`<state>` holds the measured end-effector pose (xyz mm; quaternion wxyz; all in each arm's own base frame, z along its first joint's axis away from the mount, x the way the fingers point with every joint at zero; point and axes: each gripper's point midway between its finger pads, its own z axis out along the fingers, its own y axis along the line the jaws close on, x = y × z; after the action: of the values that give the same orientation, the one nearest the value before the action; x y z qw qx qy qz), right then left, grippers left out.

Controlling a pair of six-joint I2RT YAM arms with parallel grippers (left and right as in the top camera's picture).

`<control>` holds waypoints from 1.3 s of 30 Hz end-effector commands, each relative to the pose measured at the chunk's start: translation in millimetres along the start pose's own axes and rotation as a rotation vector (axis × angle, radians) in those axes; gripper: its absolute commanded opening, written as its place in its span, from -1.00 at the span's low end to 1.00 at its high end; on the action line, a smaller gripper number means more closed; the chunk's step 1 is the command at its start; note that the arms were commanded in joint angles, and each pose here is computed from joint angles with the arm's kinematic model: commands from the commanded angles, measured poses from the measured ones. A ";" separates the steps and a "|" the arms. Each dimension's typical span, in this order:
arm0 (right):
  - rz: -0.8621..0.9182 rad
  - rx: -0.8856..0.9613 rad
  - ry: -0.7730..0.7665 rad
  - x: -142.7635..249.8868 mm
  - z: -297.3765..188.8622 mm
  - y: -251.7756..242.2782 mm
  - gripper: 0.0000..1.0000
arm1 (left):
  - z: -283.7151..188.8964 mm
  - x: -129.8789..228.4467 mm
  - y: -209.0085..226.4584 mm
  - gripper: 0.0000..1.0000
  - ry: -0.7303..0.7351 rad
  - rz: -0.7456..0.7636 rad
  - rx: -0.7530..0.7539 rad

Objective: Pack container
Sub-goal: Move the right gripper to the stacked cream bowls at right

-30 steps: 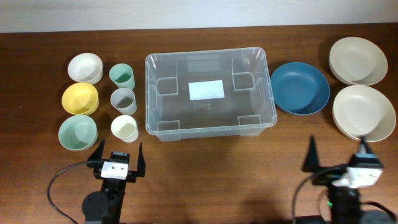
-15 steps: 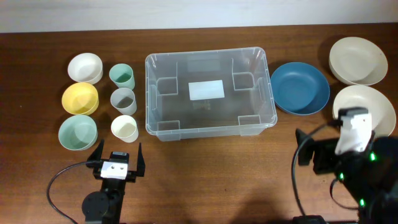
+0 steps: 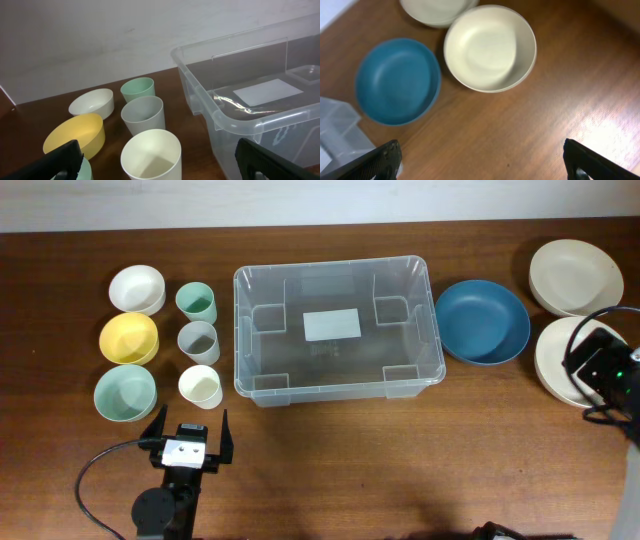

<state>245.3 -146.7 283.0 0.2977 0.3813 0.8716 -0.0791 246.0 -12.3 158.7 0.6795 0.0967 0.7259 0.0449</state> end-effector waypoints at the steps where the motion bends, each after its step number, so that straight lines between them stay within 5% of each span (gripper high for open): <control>1: 0.087 0.028 0.053 -5.2 21.9 -12.1 0.98 | -0.2 1.5 1.5 0.99 0.003 0.012 -0.007; 14: 0.638 0.222 0.327 11.7 127.3 -93.1 0.98 | -0.2 1.6 1.5 0.99 0.004 0.012 -0.007; 22: 0.668 0.200 0.422 20.8 200.4 -96.1 0.98 | -0.2 1.5 1.5 1.00 0.003 0.012 -0.007; 39: 0.636 0.190 0.376 36.2 247.7 -103.7 0.98 | -0.2 1.6 1.5 0.99 0.004 0.012 -0.007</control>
<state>274.7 -294.7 77.1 0.1295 0.6671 0.7335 0.0088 246.0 -12.3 158.6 0.6794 0.0967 0.7260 0.0449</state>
